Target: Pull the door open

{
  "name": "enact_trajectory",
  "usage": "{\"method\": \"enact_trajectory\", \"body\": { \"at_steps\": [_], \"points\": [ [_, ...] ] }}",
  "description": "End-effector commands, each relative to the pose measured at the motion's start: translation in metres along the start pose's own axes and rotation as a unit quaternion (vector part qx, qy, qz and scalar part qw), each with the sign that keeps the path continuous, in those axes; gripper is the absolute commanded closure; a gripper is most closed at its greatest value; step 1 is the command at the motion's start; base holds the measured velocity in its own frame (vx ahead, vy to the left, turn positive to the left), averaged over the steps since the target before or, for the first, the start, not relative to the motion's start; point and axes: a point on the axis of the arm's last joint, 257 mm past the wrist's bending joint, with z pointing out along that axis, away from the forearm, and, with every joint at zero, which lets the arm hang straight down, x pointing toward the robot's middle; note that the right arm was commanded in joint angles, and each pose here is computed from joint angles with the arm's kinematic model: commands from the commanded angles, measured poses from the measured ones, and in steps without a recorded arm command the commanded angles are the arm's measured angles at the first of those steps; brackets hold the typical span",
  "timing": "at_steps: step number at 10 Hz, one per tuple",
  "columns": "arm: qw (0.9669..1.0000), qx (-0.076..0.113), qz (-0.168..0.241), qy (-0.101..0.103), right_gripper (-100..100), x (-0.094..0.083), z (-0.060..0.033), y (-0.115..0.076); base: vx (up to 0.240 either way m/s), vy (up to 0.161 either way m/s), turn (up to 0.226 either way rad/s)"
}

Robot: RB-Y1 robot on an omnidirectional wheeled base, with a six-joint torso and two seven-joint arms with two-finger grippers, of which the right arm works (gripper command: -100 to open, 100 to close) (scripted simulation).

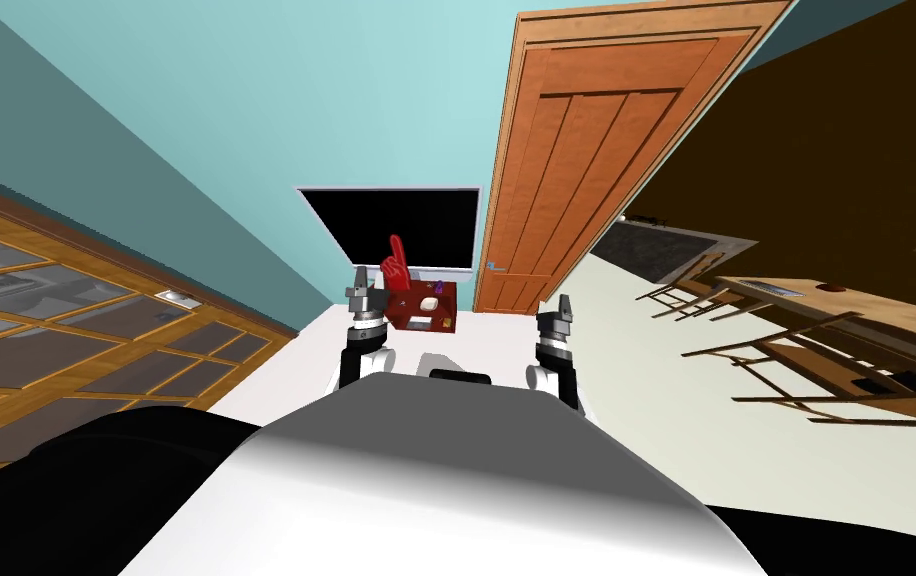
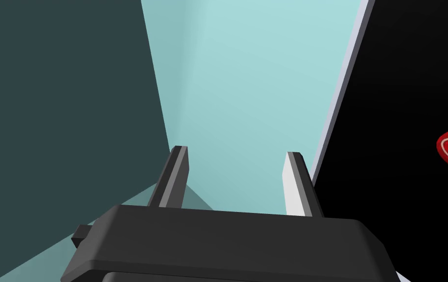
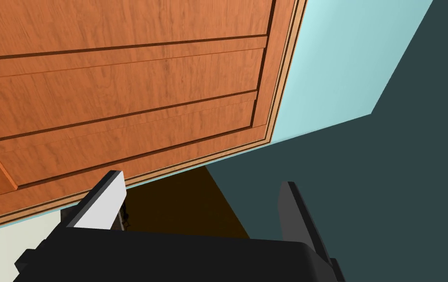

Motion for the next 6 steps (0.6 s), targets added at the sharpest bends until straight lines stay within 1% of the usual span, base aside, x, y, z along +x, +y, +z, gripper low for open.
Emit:
{"method": "enact_trajectory", "body": {
  "at_steps": [1,4,6],
  "points": [
    [0.9999,0.01,-0.003,-0.001,-100,-0.003,-0.002,-0.013,0.105,-0.016,0.082],
    [0.9996,0.028,-0.008,-0.003,-100,-0.009,-0.0054,-0.038,0.101,-0.014,0.077],
    [0.9991,0.041,-0.012,-0.005,-100,-0.013,-0.0081,-0.055,0.101,-0.032,0.089]
  ]
}}
